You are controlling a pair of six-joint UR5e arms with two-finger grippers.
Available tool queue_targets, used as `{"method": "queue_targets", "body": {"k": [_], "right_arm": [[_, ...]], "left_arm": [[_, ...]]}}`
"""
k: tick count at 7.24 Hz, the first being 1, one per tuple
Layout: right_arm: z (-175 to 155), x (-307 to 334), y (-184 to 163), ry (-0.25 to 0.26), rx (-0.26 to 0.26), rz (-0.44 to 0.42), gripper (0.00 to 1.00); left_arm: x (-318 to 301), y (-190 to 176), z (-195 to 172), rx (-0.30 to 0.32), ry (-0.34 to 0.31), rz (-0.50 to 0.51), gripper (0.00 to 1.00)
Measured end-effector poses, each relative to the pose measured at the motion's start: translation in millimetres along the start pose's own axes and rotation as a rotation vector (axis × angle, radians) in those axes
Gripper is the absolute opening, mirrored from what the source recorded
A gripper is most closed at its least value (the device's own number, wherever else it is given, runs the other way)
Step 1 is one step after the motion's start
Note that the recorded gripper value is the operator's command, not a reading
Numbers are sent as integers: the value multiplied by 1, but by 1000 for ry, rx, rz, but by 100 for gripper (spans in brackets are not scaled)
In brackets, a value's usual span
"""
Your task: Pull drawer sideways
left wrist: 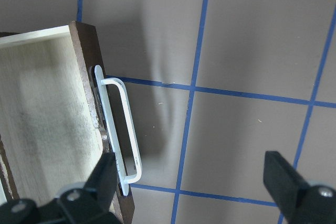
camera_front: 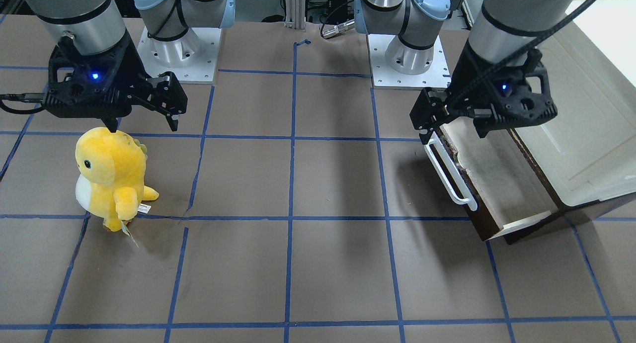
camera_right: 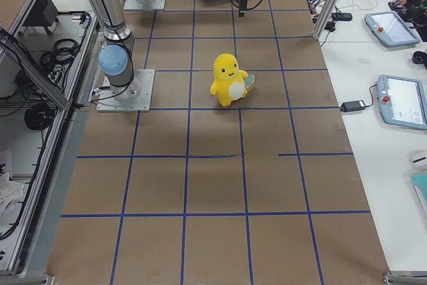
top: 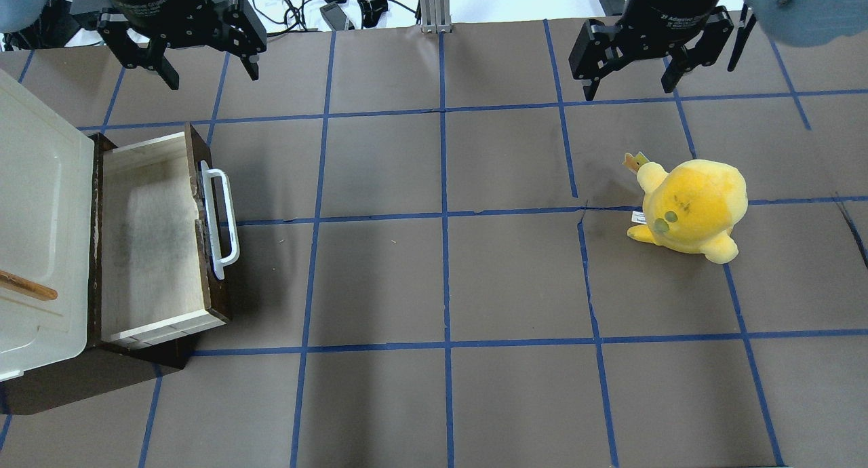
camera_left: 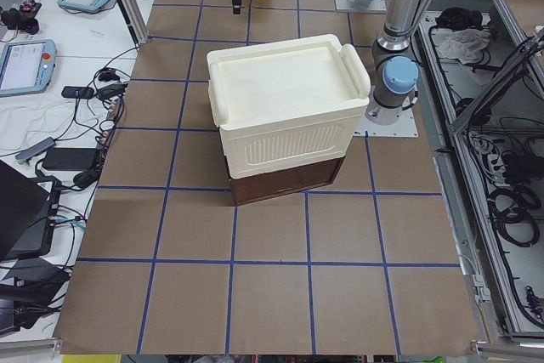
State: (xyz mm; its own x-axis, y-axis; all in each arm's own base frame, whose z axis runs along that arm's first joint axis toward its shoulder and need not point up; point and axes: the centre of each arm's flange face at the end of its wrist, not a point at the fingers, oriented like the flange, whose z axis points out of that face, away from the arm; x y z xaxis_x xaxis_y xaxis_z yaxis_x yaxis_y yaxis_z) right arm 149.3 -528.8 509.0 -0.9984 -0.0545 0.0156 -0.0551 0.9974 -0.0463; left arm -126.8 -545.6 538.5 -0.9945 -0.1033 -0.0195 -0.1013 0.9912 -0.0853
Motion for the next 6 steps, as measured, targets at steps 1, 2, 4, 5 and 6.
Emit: {"method": "queue_targets", "body": {"k": [1, 2, 4, 5, 6], "right_arm": [[0, 0, 0, 0, 0, 0, 100], [0, 0, 0, -1, 0, 0, 100], [0, 0, 0, -1, 0, -1, 100], [0, 0, 0, 0, 0, 0, 100], [0, 0, 0, 0, 0, 0, 100]], "left_arm": [[-2, 5, 4, 18, 9, 28, 100], [-2, 12, 14, 15, 14, 46, 100], [-3, 29, 28, 4, 24, 62, 100], [-5, 37, 28, 2, 23, 75, 100], [-7, 43, 27, 2, 21, 82, 100]]}}
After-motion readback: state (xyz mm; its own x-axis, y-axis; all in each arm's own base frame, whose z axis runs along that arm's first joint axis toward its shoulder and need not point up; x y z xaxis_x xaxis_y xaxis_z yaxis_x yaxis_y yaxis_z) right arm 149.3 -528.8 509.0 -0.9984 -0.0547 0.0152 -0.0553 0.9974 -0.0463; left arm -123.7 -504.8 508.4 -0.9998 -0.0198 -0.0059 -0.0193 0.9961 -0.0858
